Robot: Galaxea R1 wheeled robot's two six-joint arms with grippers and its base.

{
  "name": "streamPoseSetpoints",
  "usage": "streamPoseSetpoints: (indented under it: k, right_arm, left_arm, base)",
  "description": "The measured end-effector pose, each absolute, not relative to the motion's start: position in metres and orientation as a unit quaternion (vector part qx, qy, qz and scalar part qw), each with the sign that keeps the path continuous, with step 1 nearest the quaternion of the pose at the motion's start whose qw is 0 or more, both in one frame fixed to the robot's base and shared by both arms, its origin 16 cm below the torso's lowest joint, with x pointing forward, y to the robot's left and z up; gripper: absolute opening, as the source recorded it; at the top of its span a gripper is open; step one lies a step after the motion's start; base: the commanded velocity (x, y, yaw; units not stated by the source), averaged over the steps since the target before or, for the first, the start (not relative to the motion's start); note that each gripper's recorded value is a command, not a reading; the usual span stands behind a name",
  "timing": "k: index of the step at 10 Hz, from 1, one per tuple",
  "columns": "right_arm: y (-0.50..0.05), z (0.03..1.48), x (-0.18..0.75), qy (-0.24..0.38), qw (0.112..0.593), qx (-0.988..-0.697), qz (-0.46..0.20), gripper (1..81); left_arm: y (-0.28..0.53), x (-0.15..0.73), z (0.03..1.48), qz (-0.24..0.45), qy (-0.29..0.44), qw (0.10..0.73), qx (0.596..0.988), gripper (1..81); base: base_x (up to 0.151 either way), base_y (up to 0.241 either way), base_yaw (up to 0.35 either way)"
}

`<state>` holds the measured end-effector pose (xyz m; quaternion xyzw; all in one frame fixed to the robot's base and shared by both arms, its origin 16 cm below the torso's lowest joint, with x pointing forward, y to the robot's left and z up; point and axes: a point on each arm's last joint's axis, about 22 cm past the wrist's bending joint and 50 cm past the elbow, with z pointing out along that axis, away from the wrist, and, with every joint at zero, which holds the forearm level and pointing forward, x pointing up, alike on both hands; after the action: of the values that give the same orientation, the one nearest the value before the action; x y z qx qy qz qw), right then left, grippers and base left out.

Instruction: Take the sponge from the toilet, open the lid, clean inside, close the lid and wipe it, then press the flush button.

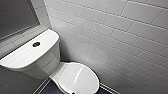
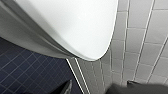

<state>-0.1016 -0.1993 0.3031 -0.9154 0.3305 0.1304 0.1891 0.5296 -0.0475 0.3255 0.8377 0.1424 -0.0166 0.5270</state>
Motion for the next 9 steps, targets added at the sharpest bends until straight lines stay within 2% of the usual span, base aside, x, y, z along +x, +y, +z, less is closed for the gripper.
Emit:
streamPoseSetpoints:
  k: [2,9]
  right_arm:
    - [-0.194,0.303,-0.1,0.332,0.192,-0.914,0.13,1.0]
    - [-0.185,0.304,-0.096,0.335,0.201,-0.911,0.13,1.0]
  left_arm:
    - [-0.037,0.545,0.315,-0.005,0.183,0.517,0.836,81.1]
    - [-0.035,0.569,0.314,0.008,0.204,0.517,0.831,81.1]
  base:
    - [0.0,0.0,0.0]
    - [0.0,0.0,0.0]
